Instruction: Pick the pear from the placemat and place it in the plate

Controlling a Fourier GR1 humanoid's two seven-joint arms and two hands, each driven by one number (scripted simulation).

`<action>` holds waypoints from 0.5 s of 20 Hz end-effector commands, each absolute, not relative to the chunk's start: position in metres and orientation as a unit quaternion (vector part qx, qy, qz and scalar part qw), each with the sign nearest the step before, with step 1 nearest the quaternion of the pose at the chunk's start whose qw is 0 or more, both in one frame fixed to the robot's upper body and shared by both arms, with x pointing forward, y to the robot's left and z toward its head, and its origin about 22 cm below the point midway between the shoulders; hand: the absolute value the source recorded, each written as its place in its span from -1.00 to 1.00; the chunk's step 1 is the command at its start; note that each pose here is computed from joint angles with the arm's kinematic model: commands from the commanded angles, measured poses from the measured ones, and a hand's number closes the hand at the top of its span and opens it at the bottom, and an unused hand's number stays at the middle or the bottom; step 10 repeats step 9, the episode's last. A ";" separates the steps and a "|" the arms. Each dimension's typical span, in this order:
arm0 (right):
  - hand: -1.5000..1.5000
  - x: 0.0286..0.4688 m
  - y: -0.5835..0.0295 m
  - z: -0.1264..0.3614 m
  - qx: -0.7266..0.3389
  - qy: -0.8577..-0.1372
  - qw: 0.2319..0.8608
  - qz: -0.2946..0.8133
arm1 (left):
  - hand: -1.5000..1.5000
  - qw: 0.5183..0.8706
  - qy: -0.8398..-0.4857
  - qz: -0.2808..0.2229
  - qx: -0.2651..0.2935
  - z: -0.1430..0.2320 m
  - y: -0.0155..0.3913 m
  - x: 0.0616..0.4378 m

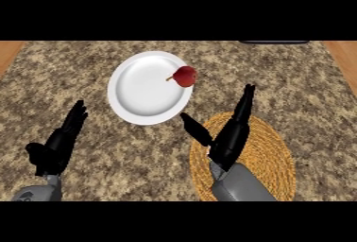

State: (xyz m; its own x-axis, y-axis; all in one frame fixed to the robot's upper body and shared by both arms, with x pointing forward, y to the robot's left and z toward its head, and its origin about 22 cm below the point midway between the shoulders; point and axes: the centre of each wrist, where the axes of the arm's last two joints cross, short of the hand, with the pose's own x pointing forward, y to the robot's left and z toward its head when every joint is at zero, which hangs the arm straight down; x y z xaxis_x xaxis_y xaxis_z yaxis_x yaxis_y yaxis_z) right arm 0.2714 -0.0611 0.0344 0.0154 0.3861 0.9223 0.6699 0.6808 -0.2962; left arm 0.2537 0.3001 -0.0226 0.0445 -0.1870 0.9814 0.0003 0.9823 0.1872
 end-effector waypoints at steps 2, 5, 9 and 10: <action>-1.00 0.217 -0.063 0.019 -0.359 -0.692 0.613 -0.129 | 0.00 0.717 -0.691 -0.060 0.069 -0.036 0.301 0.249; -1.00 0.216 -0.073 0.000 -0.364 -0.692 0.610 -0.126 | 0.00 0.723 -0.685 -0.071 0.055 -0.018 0.297 0.250; -1.00 0.225 -0.079 -0.005 -0.385 -0.691 0.598 -0.131 | 0.00 0.715 -0.692 -0.067 0.075 -0.021 0.311 0.240; -1.00 0.225 -0.079 -0.005 -0.385 -0.691 0.598 -0.131 | 0.00 0.715 -0.692 -0.067 0.075 -0.021 0.311 0.240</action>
